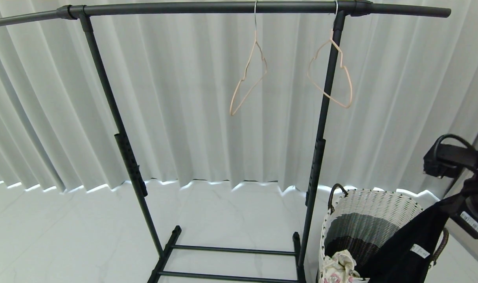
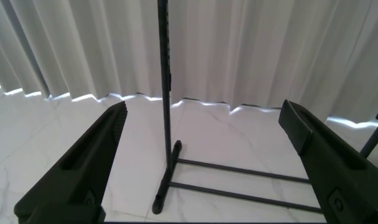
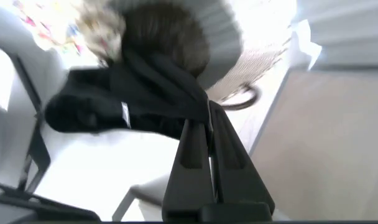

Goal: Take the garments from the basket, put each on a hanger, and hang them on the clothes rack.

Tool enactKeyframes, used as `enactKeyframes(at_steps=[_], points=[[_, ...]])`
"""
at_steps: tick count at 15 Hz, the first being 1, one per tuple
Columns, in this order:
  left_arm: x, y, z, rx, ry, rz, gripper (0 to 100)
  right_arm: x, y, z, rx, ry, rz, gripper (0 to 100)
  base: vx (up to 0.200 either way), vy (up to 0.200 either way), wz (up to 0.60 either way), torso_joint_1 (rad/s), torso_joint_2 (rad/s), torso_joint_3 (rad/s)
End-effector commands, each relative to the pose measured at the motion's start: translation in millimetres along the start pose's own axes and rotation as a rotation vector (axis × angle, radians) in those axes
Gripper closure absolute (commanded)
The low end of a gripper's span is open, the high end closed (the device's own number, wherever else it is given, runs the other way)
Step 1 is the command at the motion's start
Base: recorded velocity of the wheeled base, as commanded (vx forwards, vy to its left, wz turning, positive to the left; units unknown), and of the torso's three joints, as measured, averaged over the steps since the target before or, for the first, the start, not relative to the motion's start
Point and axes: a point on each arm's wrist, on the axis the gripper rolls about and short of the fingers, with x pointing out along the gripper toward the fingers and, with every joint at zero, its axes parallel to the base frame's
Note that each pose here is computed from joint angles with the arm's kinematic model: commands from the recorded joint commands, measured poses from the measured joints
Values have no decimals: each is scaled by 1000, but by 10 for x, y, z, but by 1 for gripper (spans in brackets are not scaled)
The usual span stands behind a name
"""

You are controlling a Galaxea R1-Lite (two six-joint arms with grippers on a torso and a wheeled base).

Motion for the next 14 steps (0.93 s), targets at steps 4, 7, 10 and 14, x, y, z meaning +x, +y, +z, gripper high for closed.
enactKeyframes(at_steps=[4, 7, 10, 14], points=[[0, 0, 1, 3, -1, 2, 0, -577, -15, 140, -31, -207, -32, 100, -200, 0, 0, -1, 5, 2], [0, 0, 1, 4, -1, 2, 0, -613, 11, 198, -51, -236, -18, 100, -200, 0, 0, -1, 2, 1], [0, 0, 1, 6, -1, 2, 0, -592, 45, 270, -72, -247, 3, 100, -200, 0, 0, -2, 1, 4], [0, 0, 1, 4, -1, 2, 0, -495, 145, 444, -97, -283, 109, 100, 0, 0, 0, 0, 0, 0]])
